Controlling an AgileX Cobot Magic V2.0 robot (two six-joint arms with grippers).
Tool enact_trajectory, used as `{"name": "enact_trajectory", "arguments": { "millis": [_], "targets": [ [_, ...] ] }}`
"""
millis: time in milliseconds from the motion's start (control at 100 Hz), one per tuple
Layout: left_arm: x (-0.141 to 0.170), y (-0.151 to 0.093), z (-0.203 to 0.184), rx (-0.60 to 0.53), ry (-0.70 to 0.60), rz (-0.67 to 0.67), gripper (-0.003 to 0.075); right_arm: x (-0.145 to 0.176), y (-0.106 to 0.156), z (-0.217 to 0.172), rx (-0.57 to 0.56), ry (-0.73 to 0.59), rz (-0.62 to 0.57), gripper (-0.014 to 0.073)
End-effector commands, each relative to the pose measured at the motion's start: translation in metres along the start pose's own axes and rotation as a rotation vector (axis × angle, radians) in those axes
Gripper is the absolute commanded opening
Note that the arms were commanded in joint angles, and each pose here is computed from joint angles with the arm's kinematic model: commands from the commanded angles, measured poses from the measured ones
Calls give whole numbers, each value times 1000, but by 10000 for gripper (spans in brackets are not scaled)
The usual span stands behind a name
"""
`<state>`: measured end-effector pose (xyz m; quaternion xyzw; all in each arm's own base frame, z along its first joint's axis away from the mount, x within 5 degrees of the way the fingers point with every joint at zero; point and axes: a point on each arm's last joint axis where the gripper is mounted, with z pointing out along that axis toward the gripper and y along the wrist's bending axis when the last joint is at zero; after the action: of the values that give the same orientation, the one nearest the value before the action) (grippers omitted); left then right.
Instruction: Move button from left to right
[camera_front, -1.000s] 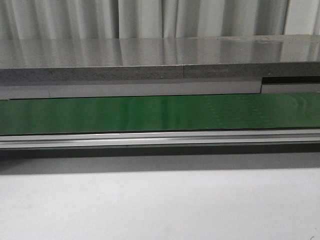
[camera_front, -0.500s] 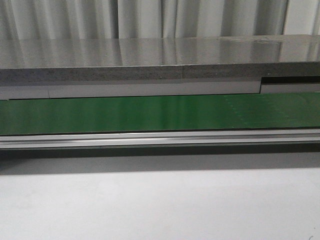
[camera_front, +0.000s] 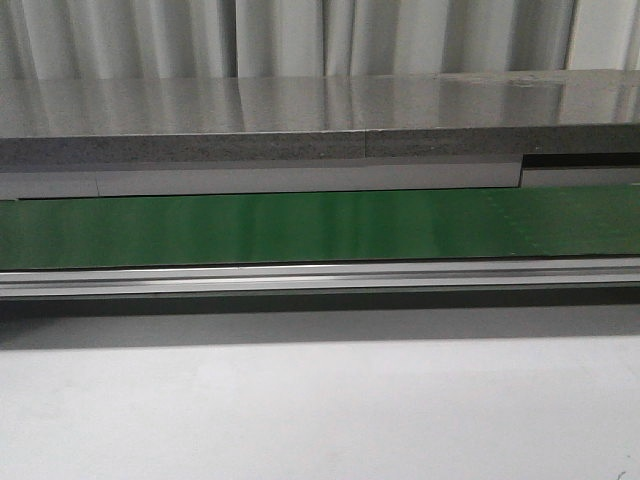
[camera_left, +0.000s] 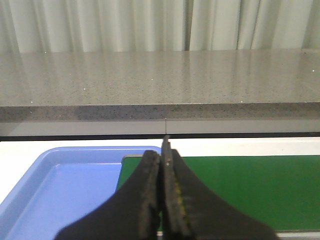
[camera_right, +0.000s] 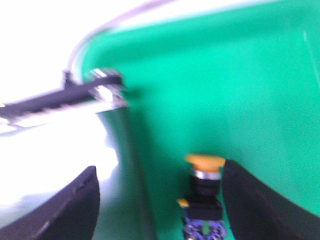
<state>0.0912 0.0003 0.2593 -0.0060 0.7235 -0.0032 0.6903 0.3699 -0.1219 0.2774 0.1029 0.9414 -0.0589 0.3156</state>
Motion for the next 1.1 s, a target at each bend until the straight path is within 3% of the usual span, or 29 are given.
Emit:
{"name": "enact_trajectory", "arguments": {
  "millis": [0,220,460,710,900,1090],
  "targets": [
    [-16,1,-1,-12,-103,-10,-21,-26,16,-50,-22,-214,-15,520],
    [-16,1,-1,-11,-101,-10,-21,-19,59,-100,-142,-395,-24,519],
    [-16,1,-1,-11,-101,-10,-21,40,90,-136,-231,-535,-87,519],
    [-16,1,-1,-11,-101,-10,-21,119,83,-161,-257,-736,-86,519],
    [-16,1,-1,-11,-101,-10,-21,178,71,-167,-262,-773,-67,519],
    [-16,1,-1,-11,-101,-10,-21,208,62,-181,-303,-841,17,519]
  ]
}}
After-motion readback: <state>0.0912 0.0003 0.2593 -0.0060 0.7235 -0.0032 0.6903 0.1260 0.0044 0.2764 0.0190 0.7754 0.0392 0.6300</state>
